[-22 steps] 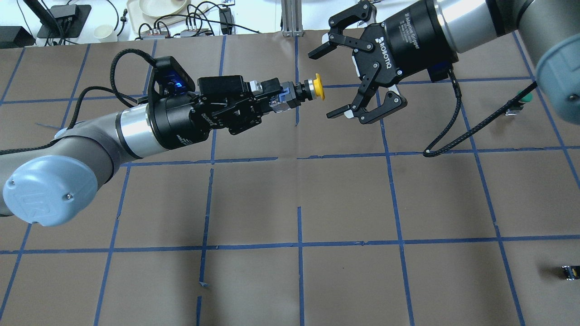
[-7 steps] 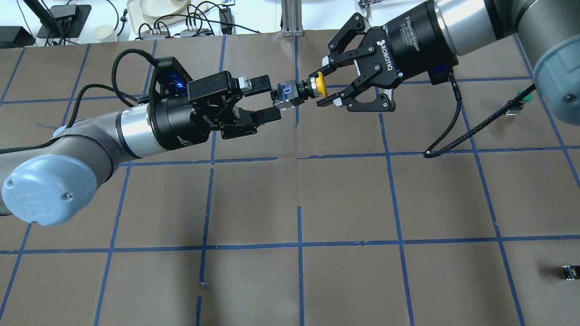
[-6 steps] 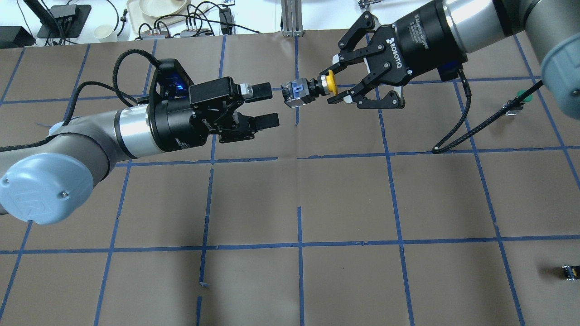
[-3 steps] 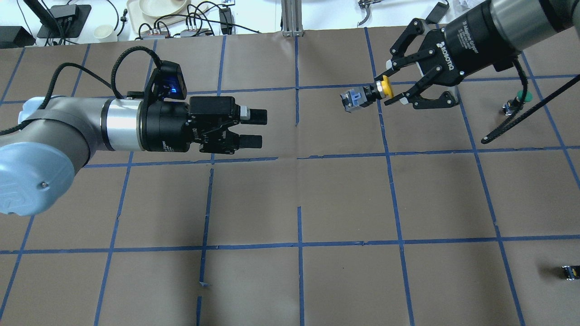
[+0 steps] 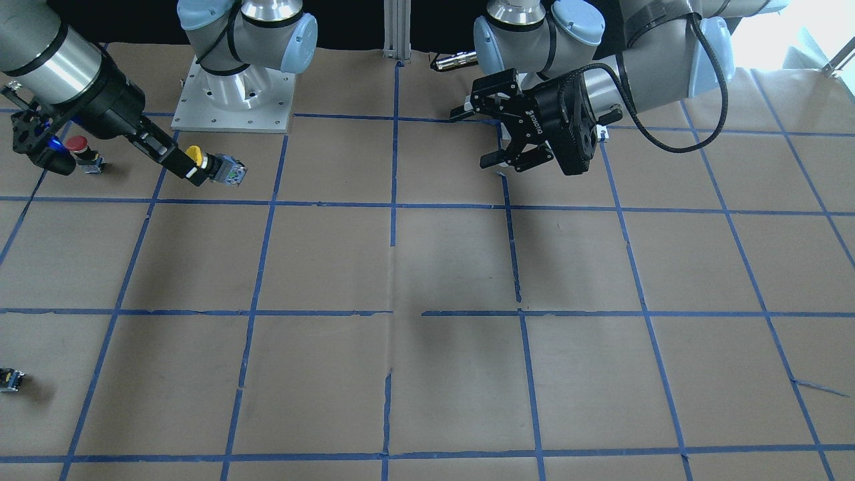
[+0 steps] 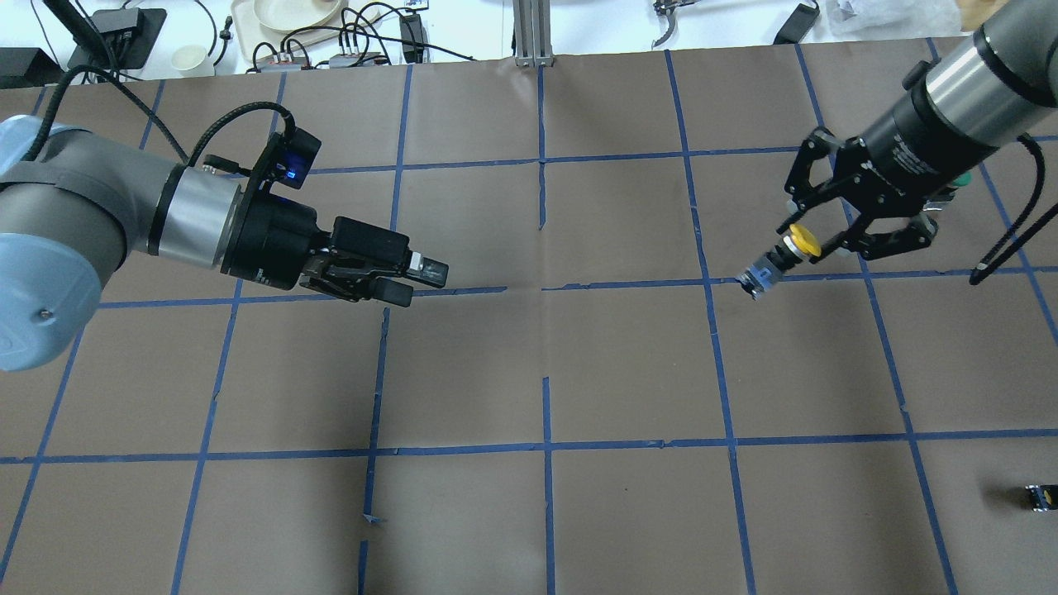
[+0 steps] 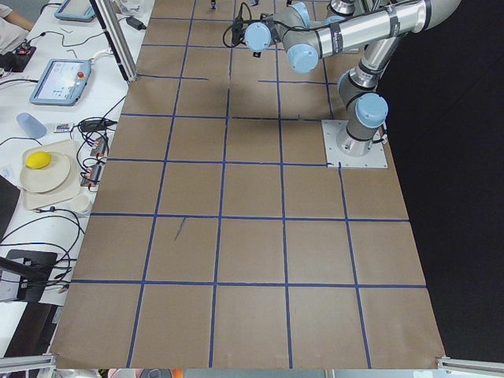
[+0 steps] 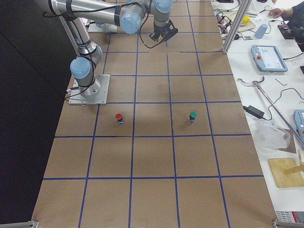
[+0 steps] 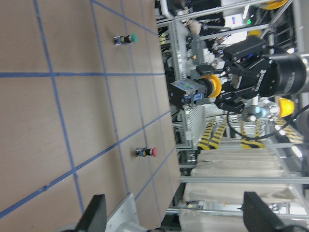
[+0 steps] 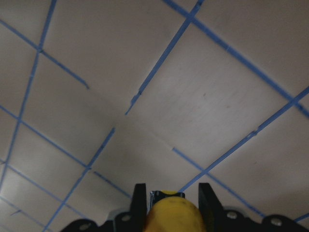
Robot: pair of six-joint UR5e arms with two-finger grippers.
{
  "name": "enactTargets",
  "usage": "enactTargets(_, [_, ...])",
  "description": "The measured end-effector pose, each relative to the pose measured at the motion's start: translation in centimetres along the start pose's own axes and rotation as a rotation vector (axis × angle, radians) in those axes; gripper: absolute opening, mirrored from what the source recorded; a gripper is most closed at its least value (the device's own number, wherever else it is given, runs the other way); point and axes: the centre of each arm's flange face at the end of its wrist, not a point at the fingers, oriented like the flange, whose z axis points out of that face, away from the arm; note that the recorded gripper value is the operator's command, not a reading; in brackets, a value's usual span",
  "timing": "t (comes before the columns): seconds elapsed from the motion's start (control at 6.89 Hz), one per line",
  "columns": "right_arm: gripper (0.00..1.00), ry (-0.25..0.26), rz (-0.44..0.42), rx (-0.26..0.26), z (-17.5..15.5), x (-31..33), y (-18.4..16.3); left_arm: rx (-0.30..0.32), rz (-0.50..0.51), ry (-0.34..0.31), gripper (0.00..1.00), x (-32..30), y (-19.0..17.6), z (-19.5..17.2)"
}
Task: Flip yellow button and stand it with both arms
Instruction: 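Carry the button with the right gripper and lower it upright while the left arm retracts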
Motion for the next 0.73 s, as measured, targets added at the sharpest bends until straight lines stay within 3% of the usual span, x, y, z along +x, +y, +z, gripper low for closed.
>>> enactTargets(0.15, [0.05, 0.075, -0.124, 0.043, 0.5, 2.3, -0.9, -0.014, -0.036, -0.136, 1.00, -0.7, -0.2, -0.6])
enactTargets(0.29, [0.05, 0.128, -0.248, 0.079, 0.7, 3.9, -1.6, 0.010, -0.087, -0.240, 1.00, -0.7, -0.8, -1.4])
enactTargets(0.44, [0.05, 0.163, -0.357, 0.110, 0.8, 5.0, -2.1, 0.042, -0.142, -0.321, 1.00, -0.2, -1.5, -2.7])
enactTargets(0.73, [0.05, 0.194, -0.563, 0.151, 1.1, 7.9, -3.8, 0.064, -0.198, -0.584, 1.00, 0.9, -2.5, -5.8])
